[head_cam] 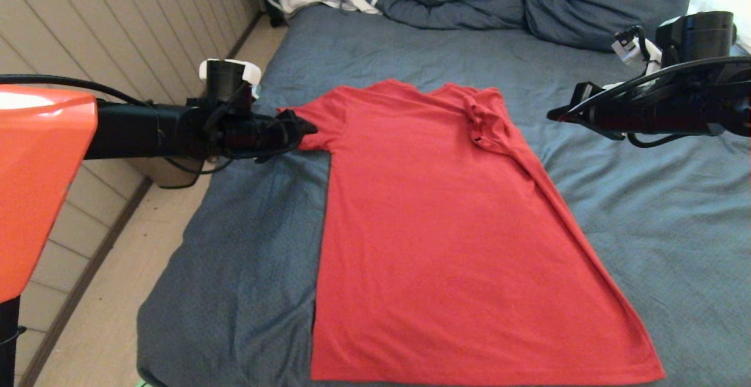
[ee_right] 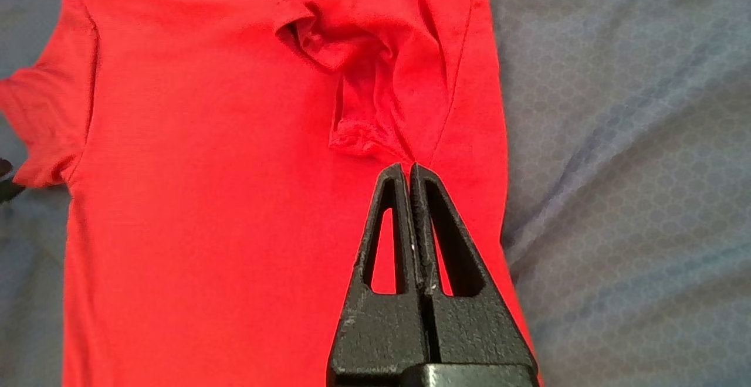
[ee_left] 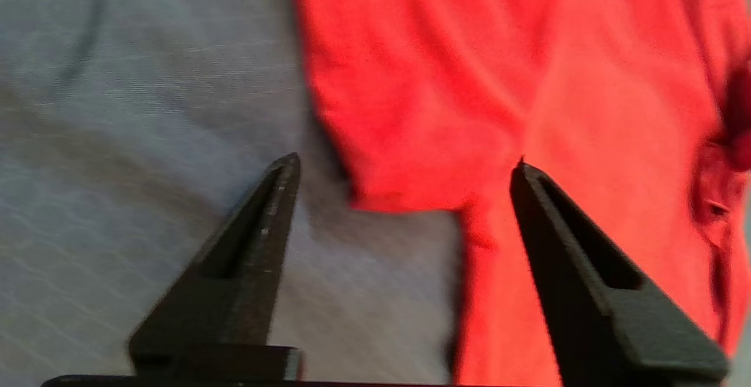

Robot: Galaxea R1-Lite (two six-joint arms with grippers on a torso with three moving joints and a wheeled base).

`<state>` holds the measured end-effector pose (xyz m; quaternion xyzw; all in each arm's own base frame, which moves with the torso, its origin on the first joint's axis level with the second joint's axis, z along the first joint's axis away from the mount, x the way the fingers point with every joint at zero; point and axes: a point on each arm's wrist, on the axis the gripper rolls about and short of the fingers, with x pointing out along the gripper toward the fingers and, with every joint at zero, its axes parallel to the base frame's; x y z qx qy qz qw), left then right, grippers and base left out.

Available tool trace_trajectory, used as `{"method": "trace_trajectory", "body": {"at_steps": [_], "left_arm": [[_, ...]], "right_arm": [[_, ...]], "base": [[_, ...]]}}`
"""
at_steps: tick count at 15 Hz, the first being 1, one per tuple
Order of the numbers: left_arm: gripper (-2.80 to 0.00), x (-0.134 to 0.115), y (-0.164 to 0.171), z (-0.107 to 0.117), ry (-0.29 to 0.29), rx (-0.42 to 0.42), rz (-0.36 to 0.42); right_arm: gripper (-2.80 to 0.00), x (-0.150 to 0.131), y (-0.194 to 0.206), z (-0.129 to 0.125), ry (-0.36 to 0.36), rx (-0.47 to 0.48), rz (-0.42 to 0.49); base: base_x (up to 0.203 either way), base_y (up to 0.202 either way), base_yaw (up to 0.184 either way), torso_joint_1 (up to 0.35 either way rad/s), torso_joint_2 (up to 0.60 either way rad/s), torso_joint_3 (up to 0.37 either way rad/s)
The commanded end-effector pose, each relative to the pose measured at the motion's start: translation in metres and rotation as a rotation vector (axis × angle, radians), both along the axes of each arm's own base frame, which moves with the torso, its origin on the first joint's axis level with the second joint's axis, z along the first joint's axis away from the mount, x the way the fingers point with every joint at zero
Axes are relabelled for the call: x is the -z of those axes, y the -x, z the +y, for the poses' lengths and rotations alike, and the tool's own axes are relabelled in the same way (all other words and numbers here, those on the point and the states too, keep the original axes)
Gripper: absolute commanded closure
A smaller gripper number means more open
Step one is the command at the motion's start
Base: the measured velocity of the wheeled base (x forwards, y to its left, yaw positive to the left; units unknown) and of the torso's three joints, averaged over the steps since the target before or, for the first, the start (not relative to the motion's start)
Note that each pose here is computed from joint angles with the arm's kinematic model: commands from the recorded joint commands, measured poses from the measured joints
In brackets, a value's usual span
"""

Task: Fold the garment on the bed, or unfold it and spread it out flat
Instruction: Fold the red T-shirt

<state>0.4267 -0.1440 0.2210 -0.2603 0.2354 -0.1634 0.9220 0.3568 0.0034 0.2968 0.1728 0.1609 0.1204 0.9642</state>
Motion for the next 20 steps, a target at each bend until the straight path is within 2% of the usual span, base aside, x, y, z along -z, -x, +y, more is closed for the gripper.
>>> {"method": "trace_trajectory", "body": {"at_steps": [1, 3, 6, 7, 14, 15, 17, 20], "left_arm": [[-2.8, 0.014, -0.008, -0.002, -0.004, -0.001, 0.026], [-2.8, 0.018, -0.015, -0.005, 0.006, -0.005, 0.024], [-2.8, 0.013, -0.023, -0.007, 0.057, -0.022, 0.011], [0.0, 0.012, -0.022, -0.009, 0.058, -0.016, 0.009], [0.0, 0.006, -0.018, -0.014, 0.063, -0.008, -0.003], [0.0, -0.001, -0.015, -0.013, 0.058, -0.032, -0.023], [0.0, -0.019, -0.012, -0.011, 0.064, -0.076, -0.121], [0.0, -0.023, -0.011, -0.01, 0.046, -0.079, -0.149]], "right_arm": [[0.0, 0.006, -0.005, 0.0, -0.002, -0.001, 0.016], [0.0, 0.007, -0.007, -0.001, -0.003, 0.002, 0.02], [0.0, 0.009, -0.009, -0.005, -0.005, 0.014, 0.026], [0.0, 0.009, -0.009, -0.006, -0.005, 0.016, 0.026], [0.0, 0.007, -0.008, -0.007, -0.005, 0.018, 0.018], [0.0, 0.007, -0.008, -0.006, -0.005, 0.018, 0.019], [0.0, 0.006, -0.007, -0.006, -0.005, 0.018, 0.015], [0.0, 0.005, -0.006, -0.007, -0.006, 0.02, 0.013]], "base": [[0.0, 0.0, 0.0, 0.0, 0.0, 0.0], [0.0, 0.0, 0.0, 0.0, 0.0, 0.0], [0.0, 0.0, 0.0, 0.0, 0.0, 0.0], [0.0, 0.0, 0.0, 0.0, 0.0, 0.0], [0.0, 0.0, 0.0, 0.0, 0.0, 0.0], [0.0, 0.0, 0.0, 0.0, 0.0, 0.0], [0.0, 0.0, 0.0, 0.0, 0.0, 0.0], [0.0, 0.0, 0.0, 0.0, 0.0, 0.0]]}}
